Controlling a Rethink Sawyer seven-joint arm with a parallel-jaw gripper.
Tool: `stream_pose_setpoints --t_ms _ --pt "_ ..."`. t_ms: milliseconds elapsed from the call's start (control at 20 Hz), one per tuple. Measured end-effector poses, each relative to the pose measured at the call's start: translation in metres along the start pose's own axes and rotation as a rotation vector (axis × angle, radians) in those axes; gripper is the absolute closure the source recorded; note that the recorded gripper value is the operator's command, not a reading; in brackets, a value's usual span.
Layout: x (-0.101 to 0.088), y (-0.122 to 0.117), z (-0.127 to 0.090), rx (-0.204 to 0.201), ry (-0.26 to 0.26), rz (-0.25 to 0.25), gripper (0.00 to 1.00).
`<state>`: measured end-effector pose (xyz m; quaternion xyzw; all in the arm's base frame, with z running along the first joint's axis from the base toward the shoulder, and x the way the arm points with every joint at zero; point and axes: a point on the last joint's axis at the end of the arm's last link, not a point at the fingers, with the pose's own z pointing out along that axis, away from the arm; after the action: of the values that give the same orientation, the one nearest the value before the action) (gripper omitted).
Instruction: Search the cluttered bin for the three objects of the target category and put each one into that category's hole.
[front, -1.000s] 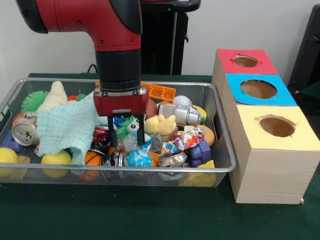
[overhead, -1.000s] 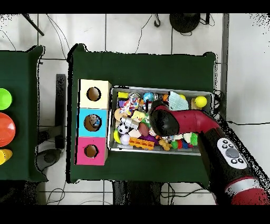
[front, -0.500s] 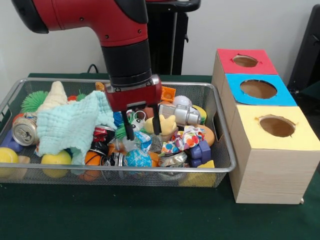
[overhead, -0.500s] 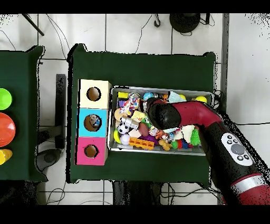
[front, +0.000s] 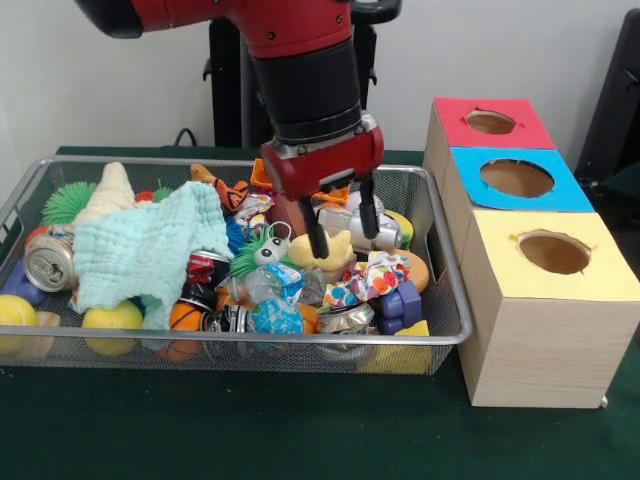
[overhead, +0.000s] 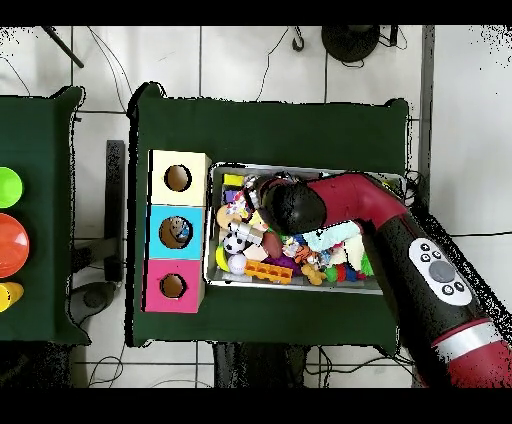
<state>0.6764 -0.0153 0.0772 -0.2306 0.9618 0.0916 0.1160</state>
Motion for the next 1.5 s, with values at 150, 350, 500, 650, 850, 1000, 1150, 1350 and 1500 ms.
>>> stream_pose_setpoints --t_ms 150,350,500,650,850,1000,1150,1350,1500 --pt "-0.013 0.011 -0.008 -0.009 -0.016 -0.084 0.00" --pt "-0.024 0.020 -0.013 -0.022 -0.018 -0.163 0.00" --pt "-0.032 0.018 -0.015 -0.031 -0.003 -0.219 0.00" --pt "-0.038 0.013 -0.014 -0.035 0.007 -0.248 0.00" --pt "-0.051 0.003 -0.013 -0.033 0.011 -0.281 0.00" --pt "-0.059 -0.001 -0.014 -0.026 0.002 -0.293 0.00" --pt "-0.068 -0.005 -0.016 -0.017 -0.013 -0.304 0.00" --pt "-0.080 -0.008 -0.015 -0.004 -0.031 -0.317 0.00" --pt "-0.084 -0.009 -0.016 -0.001 -0.032 -0.321 0.00"
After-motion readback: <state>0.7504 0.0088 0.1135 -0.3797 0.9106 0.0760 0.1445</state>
